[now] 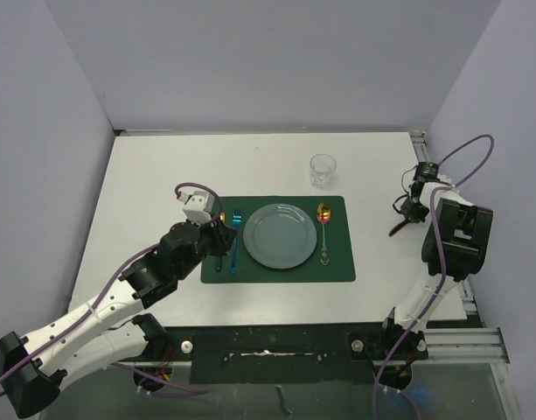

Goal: Set the dinner table for one person
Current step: Pick up the knife at the center of the board.

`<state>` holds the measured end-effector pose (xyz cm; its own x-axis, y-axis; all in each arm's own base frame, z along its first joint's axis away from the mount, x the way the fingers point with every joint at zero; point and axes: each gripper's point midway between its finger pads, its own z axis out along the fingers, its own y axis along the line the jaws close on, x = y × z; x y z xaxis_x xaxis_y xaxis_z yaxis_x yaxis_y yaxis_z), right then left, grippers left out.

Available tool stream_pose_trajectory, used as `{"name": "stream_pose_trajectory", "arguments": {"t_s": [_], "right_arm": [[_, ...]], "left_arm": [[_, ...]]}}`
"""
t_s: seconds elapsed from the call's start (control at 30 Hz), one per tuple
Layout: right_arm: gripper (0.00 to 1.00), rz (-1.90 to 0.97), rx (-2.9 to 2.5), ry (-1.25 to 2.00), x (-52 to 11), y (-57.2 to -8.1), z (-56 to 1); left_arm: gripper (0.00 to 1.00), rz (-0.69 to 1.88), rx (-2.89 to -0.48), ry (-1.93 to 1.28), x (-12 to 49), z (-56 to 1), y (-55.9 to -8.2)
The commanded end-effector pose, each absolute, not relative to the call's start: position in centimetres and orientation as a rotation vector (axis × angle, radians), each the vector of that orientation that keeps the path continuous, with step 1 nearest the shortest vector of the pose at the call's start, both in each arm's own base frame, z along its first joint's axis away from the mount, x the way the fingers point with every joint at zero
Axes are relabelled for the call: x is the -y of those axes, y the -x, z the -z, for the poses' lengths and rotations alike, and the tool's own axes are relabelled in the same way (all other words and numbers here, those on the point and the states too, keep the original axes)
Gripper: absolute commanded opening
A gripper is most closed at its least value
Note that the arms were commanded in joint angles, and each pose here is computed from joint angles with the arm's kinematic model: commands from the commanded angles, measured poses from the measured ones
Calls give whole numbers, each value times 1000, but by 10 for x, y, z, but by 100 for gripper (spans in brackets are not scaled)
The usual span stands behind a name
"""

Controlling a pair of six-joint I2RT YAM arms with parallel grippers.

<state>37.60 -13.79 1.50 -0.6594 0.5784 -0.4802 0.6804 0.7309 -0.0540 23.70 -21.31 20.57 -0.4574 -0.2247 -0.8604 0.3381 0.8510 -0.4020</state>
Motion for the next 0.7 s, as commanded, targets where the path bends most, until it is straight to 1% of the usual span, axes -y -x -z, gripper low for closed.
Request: {"name": "stream_pose_trajectory", "arguments": {"t_s": [0.0,0.03,0.23,0.67], "right_arm": [[2,268,-2589,-969,129,-364,19],[0,255,-2592,-965,127,-364,21],[0,217,-2597,-932,121,-361,24],[0,84,-2573,-869,97,-354,3]], "left_arm": [[23,671,-1857,-55,211,-241,-241],[23,669,-1860,-54,211,-240,-241],[23,675,-1867,-46,212,-237,-241],[23,721,-1852,-26,215,-239,-238]]}}
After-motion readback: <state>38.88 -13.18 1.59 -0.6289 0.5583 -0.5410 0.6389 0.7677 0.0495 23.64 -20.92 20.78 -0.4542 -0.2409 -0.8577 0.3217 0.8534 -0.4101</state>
